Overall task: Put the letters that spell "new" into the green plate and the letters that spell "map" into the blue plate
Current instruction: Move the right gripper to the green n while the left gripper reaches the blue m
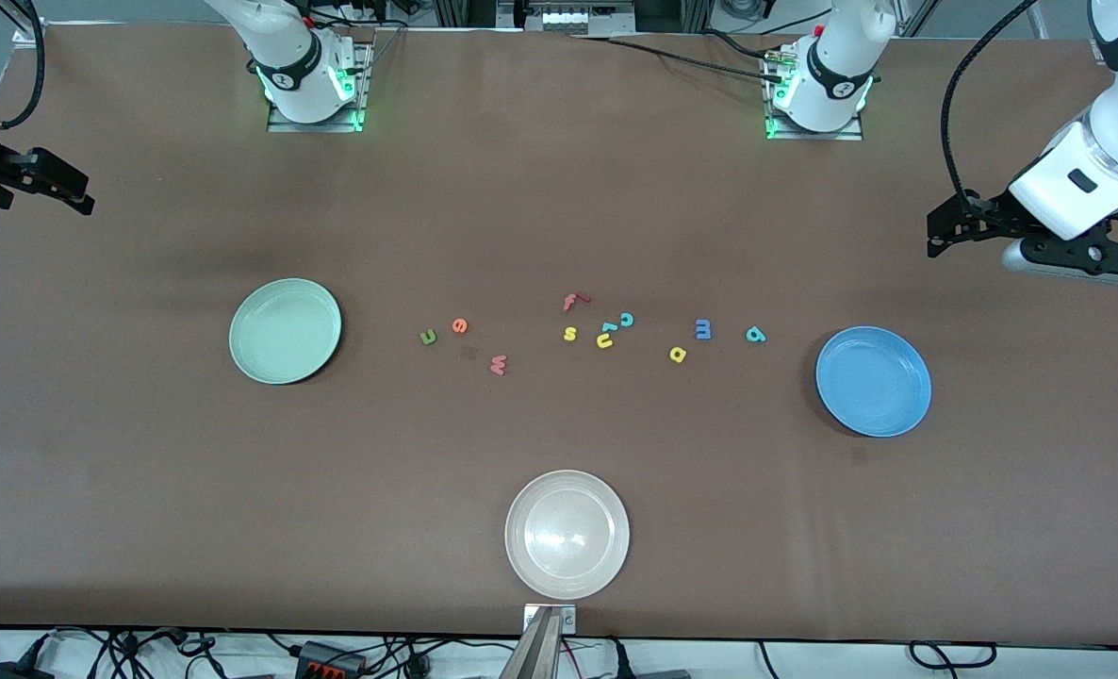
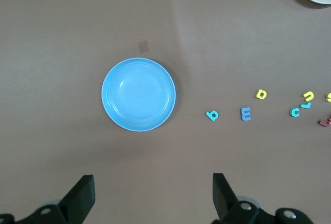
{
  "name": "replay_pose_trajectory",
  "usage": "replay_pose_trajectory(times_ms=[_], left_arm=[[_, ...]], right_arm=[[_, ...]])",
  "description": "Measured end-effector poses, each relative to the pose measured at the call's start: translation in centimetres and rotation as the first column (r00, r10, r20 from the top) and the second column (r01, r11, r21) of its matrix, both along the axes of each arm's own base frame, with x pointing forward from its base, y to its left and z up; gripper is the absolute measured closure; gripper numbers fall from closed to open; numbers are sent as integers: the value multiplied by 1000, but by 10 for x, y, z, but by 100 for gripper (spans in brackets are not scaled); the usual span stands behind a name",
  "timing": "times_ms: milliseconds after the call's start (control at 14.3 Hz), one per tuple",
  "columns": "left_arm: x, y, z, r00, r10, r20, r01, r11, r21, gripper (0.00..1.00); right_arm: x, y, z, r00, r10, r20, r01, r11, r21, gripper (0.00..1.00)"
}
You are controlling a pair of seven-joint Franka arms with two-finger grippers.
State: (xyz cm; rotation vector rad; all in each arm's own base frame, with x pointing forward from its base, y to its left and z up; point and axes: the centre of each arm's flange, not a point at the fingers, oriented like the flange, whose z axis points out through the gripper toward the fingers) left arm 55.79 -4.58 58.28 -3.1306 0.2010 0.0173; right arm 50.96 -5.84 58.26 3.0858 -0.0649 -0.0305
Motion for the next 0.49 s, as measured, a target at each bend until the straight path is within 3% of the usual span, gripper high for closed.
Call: replay_pose_trajectory(times_ms=[279,488], left_arm=[[0,0,0,1000,0,0,0,1000,0,0],[0,-4,0,1000,-8,0,8,1000,0,0]], right_arm=[[1,1,-2,1000,2,-3,-2,1000,0,0],[6,4,-15,999,11,-31,-11,1000,1,0]])
